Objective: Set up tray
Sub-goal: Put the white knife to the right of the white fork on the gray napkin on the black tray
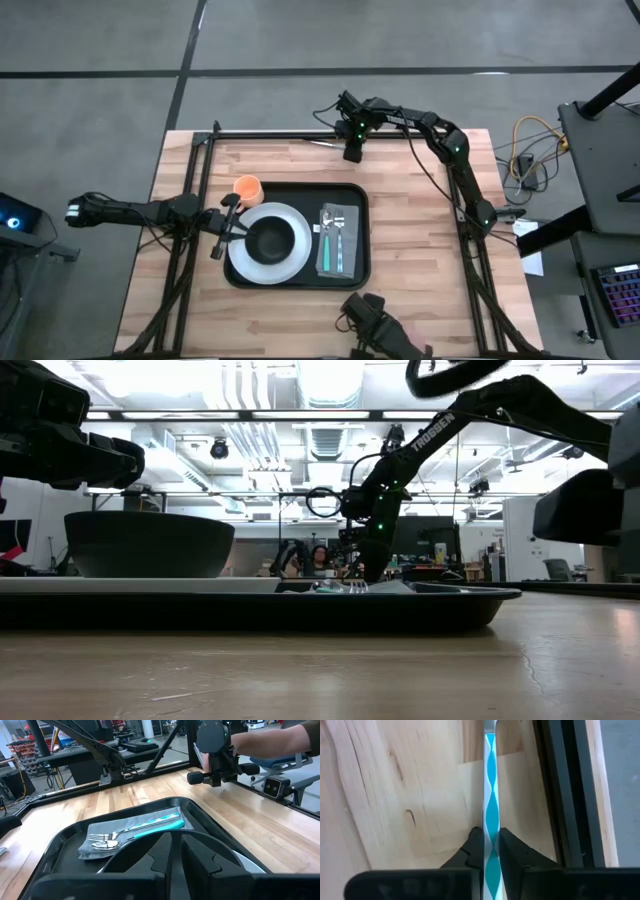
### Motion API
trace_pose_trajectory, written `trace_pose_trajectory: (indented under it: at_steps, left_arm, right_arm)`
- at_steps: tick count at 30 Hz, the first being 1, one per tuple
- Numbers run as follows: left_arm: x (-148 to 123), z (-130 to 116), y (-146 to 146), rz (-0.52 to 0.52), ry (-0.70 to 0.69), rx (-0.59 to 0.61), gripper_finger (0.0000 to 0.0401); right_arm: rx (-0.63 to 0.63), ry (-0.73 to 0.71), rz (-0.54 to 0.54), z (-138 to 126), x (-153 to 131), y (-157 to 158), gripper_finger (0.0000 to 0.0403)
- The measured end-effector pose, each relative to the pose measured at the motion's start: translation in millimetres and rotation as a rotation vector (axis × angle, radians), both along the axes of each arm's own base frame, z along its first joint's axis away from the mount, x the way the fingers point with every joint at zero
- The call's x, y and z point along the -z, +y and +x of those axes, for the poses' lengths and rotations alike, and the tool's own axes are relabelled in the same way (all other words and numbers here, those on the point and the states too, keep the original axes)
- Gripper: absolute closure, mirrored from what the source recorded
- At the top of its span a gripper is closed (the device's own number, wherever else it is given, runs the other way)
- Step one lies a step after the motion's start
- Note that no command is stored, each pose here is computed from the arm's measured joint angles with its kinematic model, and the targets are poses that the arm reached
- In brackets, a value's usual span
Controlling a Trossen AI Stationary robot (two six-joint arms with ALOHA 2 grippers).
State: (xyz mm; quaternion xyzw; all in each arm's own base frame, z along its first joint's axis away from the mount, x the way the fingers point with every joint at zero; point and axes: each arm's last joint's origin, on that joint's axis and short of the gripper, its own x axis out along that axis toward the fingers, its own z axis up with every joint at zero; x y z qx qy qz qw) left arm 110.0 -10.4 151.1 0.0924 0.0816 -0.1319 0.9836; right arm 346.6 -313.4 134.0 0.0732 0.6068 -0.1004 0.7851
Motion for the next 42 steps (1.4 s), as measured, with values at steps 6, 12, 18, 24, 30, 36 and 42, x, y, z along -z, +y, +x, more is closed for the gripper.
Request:
trace_pose_trajectory:
  at_steps: [6, 12, 18, 24, 30, 36, 42]
  left_arm:
    - [0, 0, 0, 0.0, 0.0, 0.0, 0.0379]
    - [0, 0, 0, 0.0, 0.0, 0.0, 0.0379]
    - [0, 0, 0, 0.0, 0.0, 0.0, 0.0379]
    - [0, 0, 0, 0.0, 0.0, 0.0, 0.0379]
    - [0, 0, 0, 0.0, 0.0, 0.0, 0.0379]
    - [0, 0, 0, 0.0, 0.0, 0.0, 0.0379]
    - [0, 0, 0, 0.0, 0.0, 0.0, 0.0379]
  right_arm:
    - [0.087, -0.008, 0.036, -1, -5, 1, 0.0381]
    - [0.182, -0.006, 0.074, -2, -17, 6, 0.0383]
    - [0.254, 0.011, 0.102, -3, -28, 14, 0.0383]
    - [0.343, 0.055, 0.101, -2, -36, 25, 0.0383]
    - [0.425, 0.056, 0.09, 7, -46, 42, 0.0383]
    - [0.533, 0.104, 0.048, 14, -57, 67, 0.0384]
    - [0.616, 0.175, 0.017, 23, -62, 108, 0.0385]
